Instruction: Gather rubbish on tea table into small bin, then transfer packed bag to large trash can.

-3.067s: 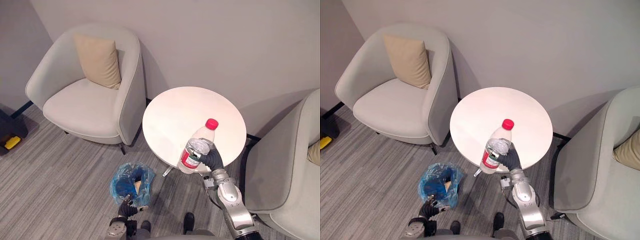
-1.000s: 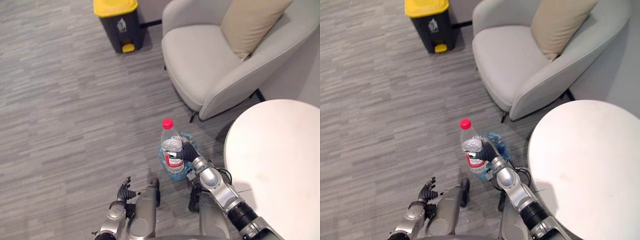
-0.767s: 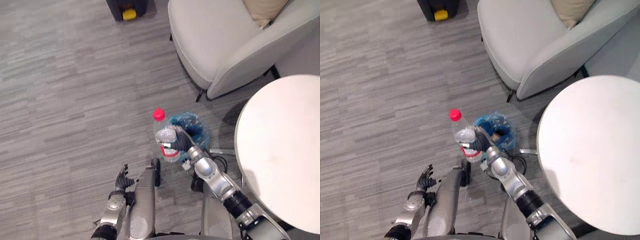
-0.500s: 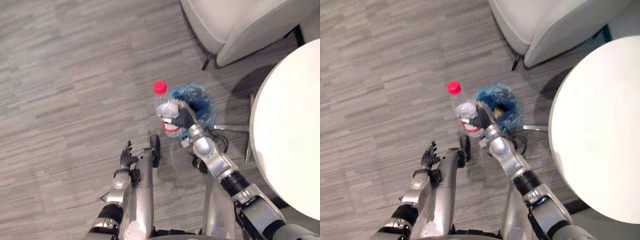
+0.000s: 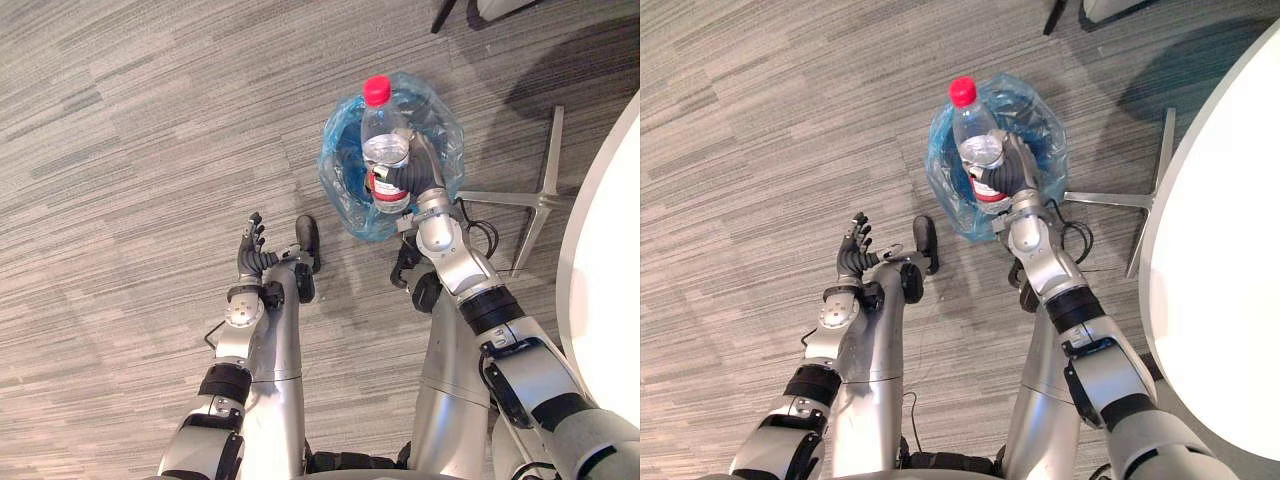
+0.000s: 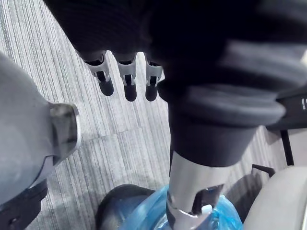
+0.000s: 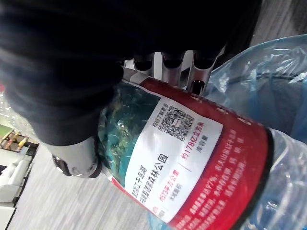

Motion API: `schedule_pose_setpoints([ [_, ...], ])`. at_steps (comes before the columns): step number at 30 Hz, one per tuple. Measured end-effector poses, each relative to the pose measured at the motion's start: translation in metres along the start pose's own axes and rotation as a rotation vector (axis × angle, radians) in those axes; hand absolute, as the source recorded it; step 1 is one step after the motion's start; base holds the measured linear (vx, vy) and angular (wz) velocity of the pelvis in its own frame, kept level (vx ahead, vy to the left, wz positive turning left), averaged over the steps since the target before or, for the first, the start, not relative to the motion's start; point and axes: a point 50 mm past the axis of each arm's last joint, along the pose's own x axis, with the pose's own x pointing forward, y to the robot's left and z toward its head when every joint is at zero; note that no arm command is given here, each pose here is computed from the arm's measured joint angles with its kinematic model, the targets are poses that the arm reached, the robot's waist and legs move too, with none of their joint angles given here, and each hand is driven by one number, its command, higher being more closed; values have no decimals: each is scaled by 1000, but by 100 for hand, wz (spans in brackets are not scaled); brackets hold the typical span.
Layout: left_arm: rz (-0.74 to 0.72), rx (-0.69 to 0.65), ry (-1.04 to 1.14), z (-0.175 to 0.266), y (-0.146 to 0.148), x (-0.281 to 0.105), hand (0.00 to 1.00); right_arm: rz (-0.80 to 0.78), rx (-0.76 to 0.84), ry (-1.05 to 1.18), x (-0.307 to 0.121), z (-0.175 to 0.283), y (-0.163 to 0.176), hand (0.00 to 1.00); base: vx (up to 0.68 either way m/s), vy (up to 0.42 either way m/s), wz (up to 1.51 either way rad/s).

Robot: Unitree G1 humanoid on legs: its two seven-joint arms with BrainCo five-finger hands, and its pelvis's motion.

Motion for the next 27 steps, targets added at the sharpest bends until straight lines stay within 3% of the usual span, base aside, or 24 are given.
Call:
schedule_pose_setpoints([
  [16,21,5,-20,5,3,1,0,-24,-26,-9,0,1,1,0,-2,1,0],
  [27,23,2,21,-4,0,-2,0,82,-138,-75,-37,-2,31,0,-21,2,-3],
])
